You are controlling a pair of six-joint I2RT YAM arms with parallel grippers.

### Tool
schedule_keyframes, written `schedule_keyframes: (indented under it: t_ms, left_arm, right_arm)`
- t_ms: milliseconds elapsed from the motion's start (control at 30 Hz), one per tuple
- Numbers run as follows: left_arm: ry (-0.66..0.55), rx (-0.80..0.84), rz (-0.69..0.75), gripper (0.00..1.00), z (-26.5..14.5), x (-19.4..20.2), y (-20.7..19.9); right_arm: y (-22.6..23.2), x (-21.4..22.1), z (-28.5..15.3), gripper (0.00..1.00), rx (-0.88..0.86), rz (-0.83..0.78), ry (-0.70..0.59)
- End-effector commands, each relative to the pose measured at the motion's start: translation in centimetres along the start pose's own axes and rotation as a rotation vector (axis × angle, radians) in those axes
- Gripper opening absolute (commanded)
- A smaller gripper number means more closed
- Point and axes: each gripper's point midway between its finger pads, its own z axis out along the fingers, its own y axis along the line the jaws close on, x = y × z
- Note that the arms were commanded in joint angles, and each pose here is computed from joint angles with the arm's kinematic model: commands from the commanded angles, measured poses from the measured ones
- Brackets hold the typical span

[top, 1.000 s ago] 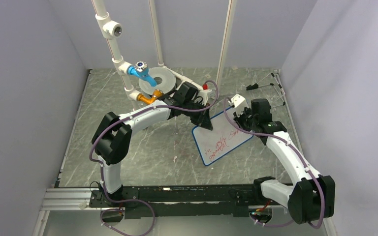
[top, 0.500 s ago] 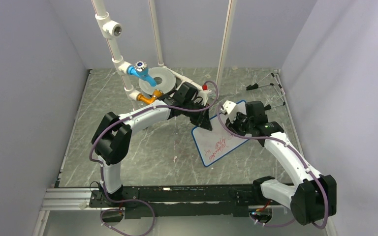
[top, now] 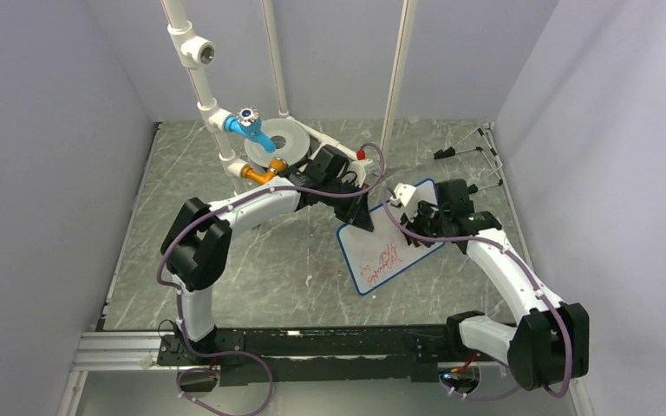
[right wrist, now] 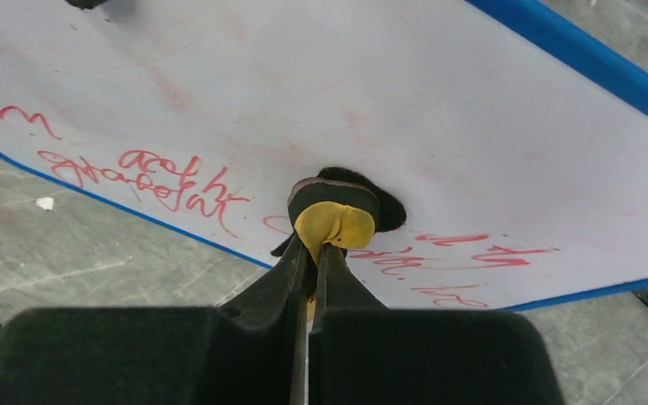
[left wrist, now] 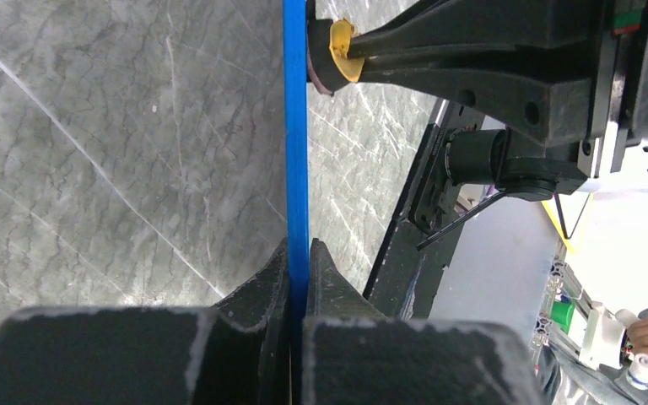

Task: Erase the whiteboard
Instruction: Erase the whiteboard at the center of the board.

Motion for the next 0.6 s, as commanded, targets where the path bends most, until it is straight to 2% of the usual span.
schedule_keyframes:
  t_ms: [0,133,267,400,567]
  left_arm:
    - [-0.027,0.171,0.130,0.00,-1.3,-1.1,-4.9]
    - [-0.008,0.174,0.115,0.00,-1.0,-0.6,-4.6]
    - [-0.005,0.165,0.120,0.00,-1.0,-0.5,-4.4]
    - [-0.006,0.162,0.133,0.00,-1.2,-0.3,-4.5]
    - [-0.006,0.158,0.138,0.00,-1.2,-0.5,-4.4]
  right_arm:
    - [0.3,-1.9,-0.3,0.00,-0.021,-0.008,-0.065]
    - [-5.4,-0.5,-1.7,0.00,0.248,0.128,-0.039]
    - [-6.5,0.4,-2.0,0.00,0.299,0.152,-0.011]
    - [-5.4,0.5,-1.6,0.00,0.232,0.130,-0.006]
    - [0.5,-1.6,-1.4,0.00,-0.054,0.002,-0.113]
